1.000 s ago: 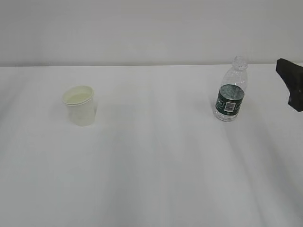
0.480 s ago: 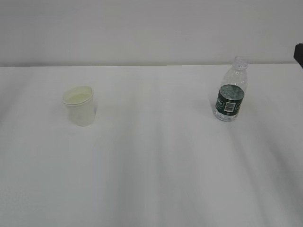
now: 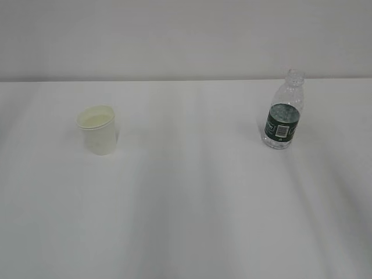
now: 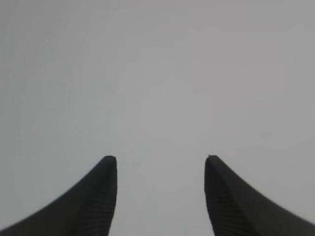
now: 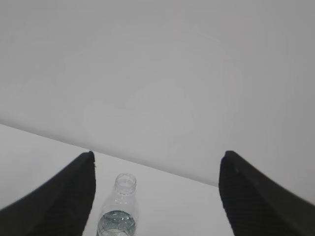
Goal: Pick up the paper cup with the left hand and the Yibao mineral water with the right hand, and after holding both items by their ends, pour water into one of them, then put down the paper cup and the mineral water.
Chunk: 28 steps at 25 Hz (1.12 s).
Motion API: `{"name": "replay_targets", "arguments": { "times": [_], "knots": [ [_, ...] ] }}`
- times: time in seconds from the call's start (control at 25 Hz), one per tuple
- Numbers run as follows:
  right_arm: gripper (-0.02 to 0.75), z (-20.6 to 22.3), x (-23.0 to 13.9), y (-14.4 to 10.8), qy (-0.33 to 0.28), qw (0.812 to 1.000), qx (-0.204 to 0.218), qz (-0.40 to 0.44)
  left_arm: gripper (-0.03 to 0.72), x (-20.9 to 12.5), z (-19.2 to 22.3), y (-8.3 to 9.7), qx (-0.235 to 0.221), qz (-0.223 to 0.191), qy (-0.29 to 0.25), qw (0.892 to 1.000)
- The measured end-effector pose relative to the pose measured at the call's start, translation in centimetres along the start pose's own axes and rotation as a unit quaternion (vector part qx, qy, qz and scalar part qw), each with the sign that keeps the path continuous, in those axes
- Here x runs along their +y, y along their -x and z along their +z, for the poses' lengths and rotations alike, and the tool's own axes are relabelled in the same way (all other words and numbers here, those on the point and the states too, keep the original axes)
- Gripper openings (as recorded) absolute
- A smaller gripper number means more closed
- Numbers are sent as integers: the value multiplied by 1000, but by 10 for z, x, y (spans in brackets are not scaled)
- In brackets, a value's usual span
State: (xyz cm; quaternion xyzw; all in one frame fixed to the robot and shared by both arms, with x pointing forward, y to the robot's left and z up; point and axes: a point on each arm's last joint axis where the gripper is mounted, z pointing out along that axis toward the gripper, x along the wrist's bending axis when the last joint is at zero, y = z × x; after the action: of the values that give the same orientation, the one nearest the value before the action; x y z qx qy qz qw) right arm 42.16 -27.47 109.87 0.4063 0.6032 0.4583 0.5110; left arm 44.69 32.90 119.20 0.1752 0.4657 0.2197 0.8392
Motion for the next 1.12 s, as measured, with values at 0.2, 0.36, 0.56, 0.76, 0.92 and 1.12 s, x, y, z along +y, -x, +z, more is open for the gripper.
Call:
{"name": "replay_targets", "arguments": {
  "times": [0.2, 0.36, 0.56, 0.76, 0.92, 1.12],
  "knots": [
    [591, -5, 10, 3, 4, 1000, -3, 0, 405, 4, -3, 6, -10, -40, 16, 999],
    [591, -9, 19, 6, 1, 1000, -6, -1, 404, 10, -4, 11, -30, -80, 42, 995],
    [590, -17, 32, 9, 11, 1000, -11, -1, 403, 17, -10, 23, -57, -109, 69, 990],
    [591, -19, 40, 12, -3, 1000, -11, -1, 391, 19, -12, 28, -68, -128, 76, 987],
    [591, -26, 48, 14, 9, 1000, -15, -1, 387, 21, -16, 35, -79, -134, 79, 985],
    [591, -42, 58, 17, 22, 1000, -21, 0, 386, 24, -23, 47, -98, -134, 84, 983]
  ]
}}
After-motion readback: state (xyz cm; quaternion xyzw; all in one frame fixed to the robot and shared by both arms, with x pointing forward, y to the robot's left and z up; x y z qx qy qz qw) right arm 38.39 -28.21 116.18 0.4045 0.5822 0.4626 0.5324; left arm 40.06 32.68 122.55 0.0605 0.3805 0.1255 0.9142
